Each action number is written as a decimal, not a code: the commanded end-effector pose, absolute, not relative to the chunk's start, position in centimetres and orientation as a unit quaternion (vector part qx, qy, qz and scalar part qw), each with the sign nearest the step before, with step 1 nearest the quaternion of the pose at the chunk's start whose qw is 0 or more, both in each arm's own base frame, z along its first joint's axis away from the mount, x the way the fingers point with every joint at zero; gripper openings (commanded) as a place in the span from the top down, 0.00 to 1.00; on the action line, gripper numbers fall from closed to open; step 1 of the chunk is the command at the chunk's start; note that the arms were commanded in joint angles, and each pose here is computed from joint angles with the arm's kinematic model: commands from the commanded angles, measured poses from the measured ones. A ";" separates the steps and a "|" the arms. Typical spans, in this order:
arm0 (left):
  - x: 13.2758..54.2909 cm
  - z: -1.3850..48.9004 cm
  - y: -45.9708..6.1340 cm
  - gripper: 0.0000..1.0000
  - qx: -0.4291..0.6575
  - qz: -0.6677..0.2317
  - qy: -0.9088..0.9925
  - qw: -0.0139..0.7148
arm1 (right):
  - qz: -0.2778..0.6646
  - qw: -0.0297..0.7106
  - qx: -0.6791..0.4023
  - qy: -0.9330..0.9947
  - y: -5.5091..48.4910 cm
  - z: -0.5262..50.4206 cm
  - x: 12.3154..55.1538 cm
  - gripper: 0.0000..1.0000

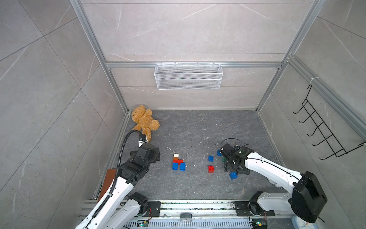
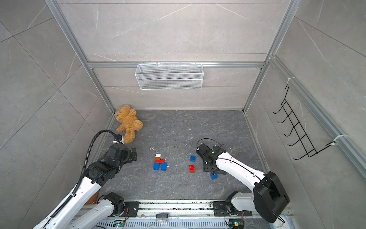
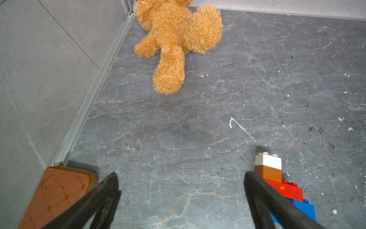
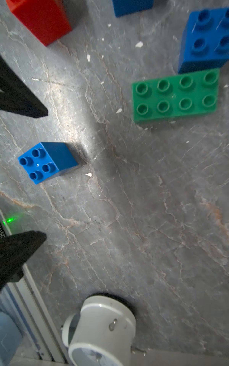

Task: Assemble the letter h with lego
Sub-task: Move the lego brick at the center of the board, then pick up the lego brick from the center of the board.

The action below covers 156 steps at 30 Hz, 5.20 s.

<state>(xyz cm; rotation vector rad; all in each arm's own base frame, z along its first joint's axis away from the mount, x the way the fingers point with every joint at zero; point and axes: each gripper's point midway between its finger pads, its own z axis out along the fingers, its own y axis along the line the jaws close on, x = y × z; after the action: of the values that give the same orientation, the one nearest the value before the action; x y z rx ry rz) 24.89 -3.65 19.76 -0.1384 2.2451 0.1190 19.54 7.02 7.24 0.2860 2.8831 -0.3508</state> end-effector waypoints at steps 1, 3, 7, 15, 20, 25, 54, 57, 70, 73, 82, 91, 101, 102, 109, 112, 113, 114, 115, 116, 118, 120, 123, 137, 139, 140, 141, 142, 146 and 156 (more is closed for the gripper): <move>25.2 20.9 -3.9 0.00 -0.052 0.041 0.894 0.444 | -0.092 0.101 0.116 0.984 7.5 6.0 19.6 0.12; 25.2 20.8 -4.0 0.00 -0.049 0.041 0.895 0.441 | -0.087 0.086 0.116 0.986 7.8 5.0 19.3 0.12; 25.4 20.7 -4.1 0.00 -0.048 0.042 0.896 0.440 | -0.059 0.077 0.118 0.988 8.7 3.7 18.9 0.13; 25.5 20.5 -4.1 0.00 -0.046 0.045 0.898 0.435 | -0.046 0.066 0.117 0.990 9.2 2.5 18.7 0.15; 25.5 20.4 -4.1 0.00 -0.046 0.046 0.898 0.435 | -0.038 0.058 0.118 0.991 9.5 1.8 18.3 0.16; 25.6 20.3 -4.2 0.00 -0.044 0.047 0.899 0.432 | -0.018 0.055 0.123 0.991 9.9 1.8 17.9 0.21; 25.6 20.2 -4.2 0.00 -0.043 0.049 0.901 0.429 | -0.064 0.088 0.083 0.991 9.8 3.3 18.9 0.71; 25.7 20.2 -4.1 0.00 -0.044 0.050 0.901 0.430 | -0.067 0.088 0.076 0.991 9.9 3.4 19.1 0.78; 25.6 20.2 -4.1 0.00 -0.045 0.051 0.900 0.430 | -0.049 0.083 -0.010 0.995 13.0 4.2 22.1 1.00; 25.6 20.2 -4.0 0.00 -0.045 0.052 0.900 0.430 | -0.046 0.076 -0.014 0.996 13.5 3.7 22.3 1.00; 25.7 20.1 -4.1 0.00 -0.044 0.054 0.901 0.428 | 0.001 0.072 -0.004 0.997 15.4 3.1 22.6 1.00; 25.7 20.0 -4.0 0.00 -0.045 0.055 0.901 0.428 | -0.020 0.065 -0.004 0.998 14.9 2.4 22.7 1.00; 25.7 19.9 -4.1 0.00 -0.044 0.054 0.902 0.427 | -0.016 0.064 -0.006 0.998 15.0 2.7 22.6 0.58; 25.7 20.0 -4.1 0.00 -0.045 0.054 0.902 0.427 | -0.016 0.064 -0.007 0.998 15.0 2.8 22.6 0.50; 25.7 19.9 -4.1 0.00 -0.044 0.054 0.902 0.427 | -0.023 0.086 -0.009 0.996 14.6 4.8 23.2 0.25; 25.8 20.0 -4.1 0.00 -0.045 0.054 0.902 0.426 | -0.020 0.103 -0.001 0.994 14.3 6.0 24.2 0.24; 25.8 20.0 -4.1 0.00 -0.045 0.054 0.902 0.427 | -0.018 0.107 0.000 0.994 14.3 6.2 24.5 0.24; 25.8 20.0 -4.1 0.00 -0.045 0.055 0.902 0.427 | -0.016 0.110 0.000 0.994 14.4 6.5 24.8 0.24; 25.7 20.0 -4.1 0.00 -0.045 0.055 0.902 0.426 | -0.013 0.113 0.001 0.994 14.6 6.7 25.2 0.25; 25.7 20.0 -4.1 0.00 -0.045 0.055 0.902 0.426 | -0.006 0.115 0.001 0.993 14.9 6.8 25.6 0.25; 25.7 20.0 -4.1 0.00 -0.045 0.055 0.901 0.427 | 0.009 0.122 0.001 0.993 15.7 7.0 26.4 0.25; 25.7 20.0 -4.0 0.00 -0.045 0.055 0.901 0.428 | 0.025 0.129 0.004 0.991 16.4 7.0 27.2 0.25; 25.7 20.1 -4.0 0.00 -0.046 0.056 0.901 0.429 | 0.051 0.132 0.003 0.990 17.7 6.5 28.5 0.25; 25.6 20.0 -4.0 0.00 -0.045 0.056 0.901 0.427 | 0.041 0.113 0.054 0.991 15.8 2.8 30.2 0.26; 25.6 20.0 -4.0 0.00 -0.046 0.056 0.901 0.427 | 0.040 0.111 0.057 0.991 15.5 2.5 30.2 0.26; 25.7 20.1 -4.0 0.00 -0.046 0.056 0.901 0.428 | 0.040 0.111 0.059 0.991 15.3 2.5 30.2 0.26; 25.7 20.0 -4.0 0.00 -0.045 0.057 0.901 0.427 | 0.038 0.110 0.062 0.991 15.1 2.4 30.1 0.26; 25.7 20.0 -4.0 0.00 -0.045 0.057 0.901 0.427 | 0.034 0.107 0.066 0.991 14.8 2.3 30.0 0.26; 25.6 20.0 -4.0 0.00 -0.046 0.057 0.901 0.427 | 0.005 0.102 0.080 0.992 13.2 2.1 29.5 0.26; 25.7 20.0 -4.1 0.00 -0.045 0.054 0.902 0.426 | 0.014 0.107 0.108 0.988 11.0 3.6 27.9 0.27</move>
<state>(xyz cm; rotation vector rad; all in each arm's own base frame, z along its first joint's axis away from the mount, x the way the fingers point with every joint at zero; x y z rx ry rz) 25.25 -3.92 18.56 -0.1207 2.2921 0.1457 28.53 11.32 2.17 0.2901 2.9268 0.0196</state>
